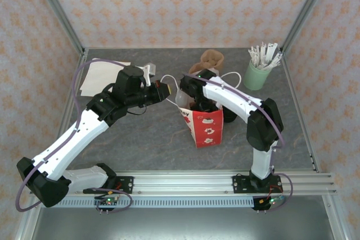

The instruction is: Pack the takeout coffee

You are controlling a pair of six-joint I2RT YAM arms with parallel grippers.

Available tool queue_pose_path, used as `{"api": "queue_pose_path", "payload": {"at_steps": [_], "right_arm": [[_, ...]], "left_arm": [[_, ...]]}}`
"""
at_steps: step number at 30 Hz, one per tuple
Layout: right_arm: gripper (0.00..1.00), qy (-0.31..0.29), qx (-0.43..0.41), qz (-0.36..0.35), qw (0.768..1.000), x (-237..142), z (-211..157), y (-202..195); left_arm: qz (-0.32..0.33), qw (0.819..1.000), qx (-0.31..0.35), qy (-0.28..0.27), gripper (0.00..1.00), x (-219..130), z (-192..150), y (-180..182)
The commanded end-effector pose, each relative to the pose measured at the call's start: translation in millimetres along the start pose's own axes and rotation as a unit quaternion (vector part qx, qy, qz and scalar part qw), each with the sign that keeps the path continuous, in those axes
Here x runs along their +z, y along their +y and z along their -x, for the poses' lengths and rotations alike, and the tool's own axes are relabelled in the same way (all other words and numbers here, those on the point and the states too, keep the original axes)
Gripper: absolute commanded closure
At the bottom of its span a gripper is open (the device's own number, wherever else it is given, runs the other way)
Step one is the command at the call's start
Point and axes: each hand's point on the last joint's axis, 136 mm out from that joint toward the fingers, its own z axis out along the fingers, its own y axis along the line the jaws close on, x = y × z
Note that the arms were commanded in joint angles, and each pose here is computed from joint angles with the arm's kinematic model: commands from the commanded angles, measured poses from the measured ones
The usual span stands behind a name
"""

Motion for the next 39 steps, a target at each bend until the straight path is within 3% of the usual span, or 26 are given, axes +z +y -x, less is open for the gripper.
{"api": "queue_pose_path", "payload": {"at_steps": [1, 22, 39], "right_arm": [[0.21, 0.018, 0.013, -0.033, 0.999, 8, -8, -16], [0.21, 0.054, 0.003, -0.020, 0.998, 60, -7, -6], [0.21, 0.036, -0.003, -0.003, 0.999, 53, 1, 1]], "left_arm": [[-0.011, 0.999, 0.021, -0.037, 0.95, -20, 16, -14], [-0.013, 0.999, 0.024, -0.032, 0.94, -19, 18, -20], [-0.012, 0.999, 0.028, -0.031, 0.94, -17, 17, -22]]}}
